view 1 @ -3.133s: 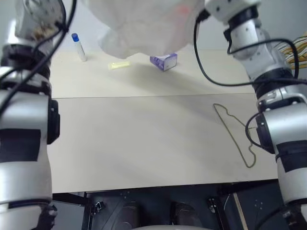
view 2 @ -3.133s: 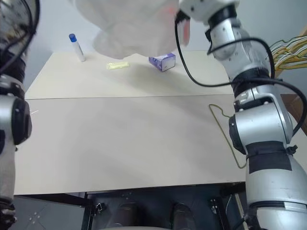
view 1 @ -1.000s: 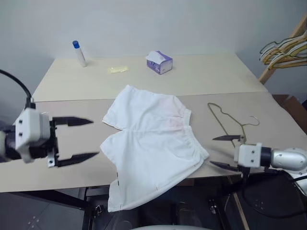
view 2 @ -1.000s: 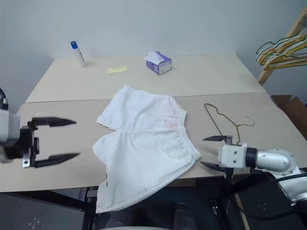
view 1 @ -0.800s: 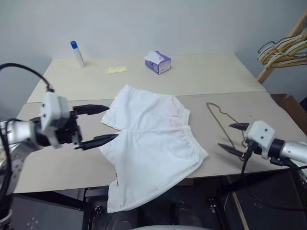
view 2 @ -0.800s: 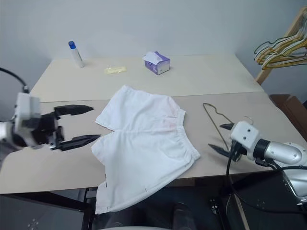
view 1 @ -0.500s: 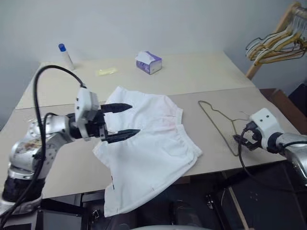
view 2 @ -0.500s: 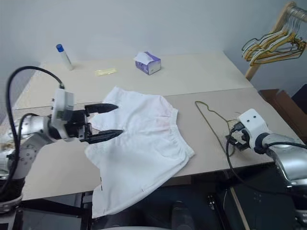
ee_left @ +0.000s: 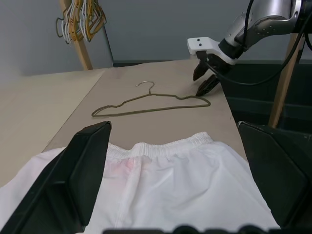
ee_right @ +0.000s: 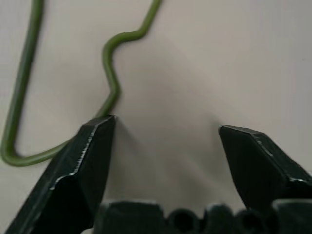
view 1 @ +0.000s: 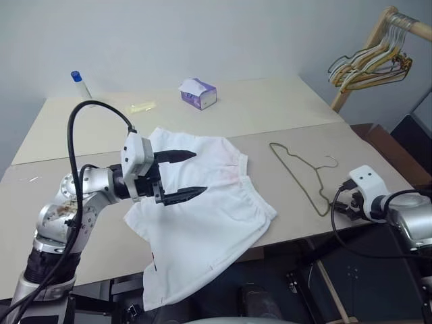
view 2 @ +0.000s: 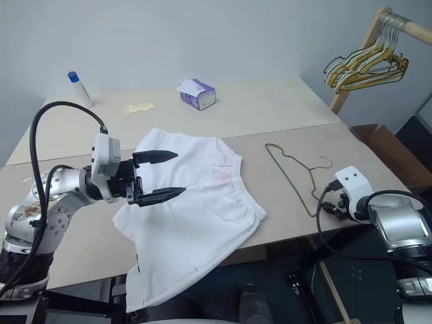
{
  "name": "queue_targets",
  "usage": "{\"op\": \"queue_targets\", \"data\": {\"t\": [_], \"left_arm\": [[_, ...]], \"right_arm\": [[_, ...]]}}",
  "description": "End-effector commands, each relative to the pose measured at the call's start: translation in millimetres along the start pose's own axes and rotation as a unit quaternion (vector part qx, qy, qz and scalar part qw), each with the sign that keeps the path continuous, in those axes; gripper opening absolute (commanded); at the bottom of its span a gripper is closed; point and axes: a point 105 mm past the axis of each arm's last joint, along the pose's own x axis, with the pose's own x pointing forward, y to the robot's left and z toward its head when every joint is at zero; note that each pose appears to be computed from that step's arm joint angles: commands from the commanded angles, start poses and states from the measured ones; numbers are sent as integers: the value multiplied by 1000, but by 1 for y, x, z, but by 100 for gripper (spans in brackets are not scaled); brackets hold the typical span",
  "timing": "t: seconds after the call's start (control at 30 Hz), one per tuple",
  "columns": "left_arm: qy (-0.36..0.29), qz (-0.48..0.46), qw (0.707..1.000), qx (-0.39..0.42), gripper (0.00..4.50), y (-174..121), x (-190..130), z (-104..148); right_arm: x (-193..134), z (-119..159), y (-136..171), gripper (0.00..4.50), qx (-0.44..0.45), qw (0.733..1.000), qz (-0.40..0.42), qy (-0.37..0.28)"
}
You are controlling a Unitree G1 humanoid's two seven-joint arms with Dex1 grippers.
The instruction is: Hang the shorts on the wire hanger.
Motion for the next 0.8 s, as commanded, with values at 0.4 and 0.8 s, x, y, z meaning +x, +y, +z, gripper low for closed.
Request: {"op": "queue_targets", "data": {"t": [0.4, 0.8], "left_arm": [[-4, 10, 999, 33, 450, 2, -6, 10], [-6, 15, 999, 34, 450, 1, -5, 14]], "right_arm": [[-30, 36, 8, 409, 20, 997, -6, -74], [11, 13, 20, 285, 55, 998, 1, 13]]}}
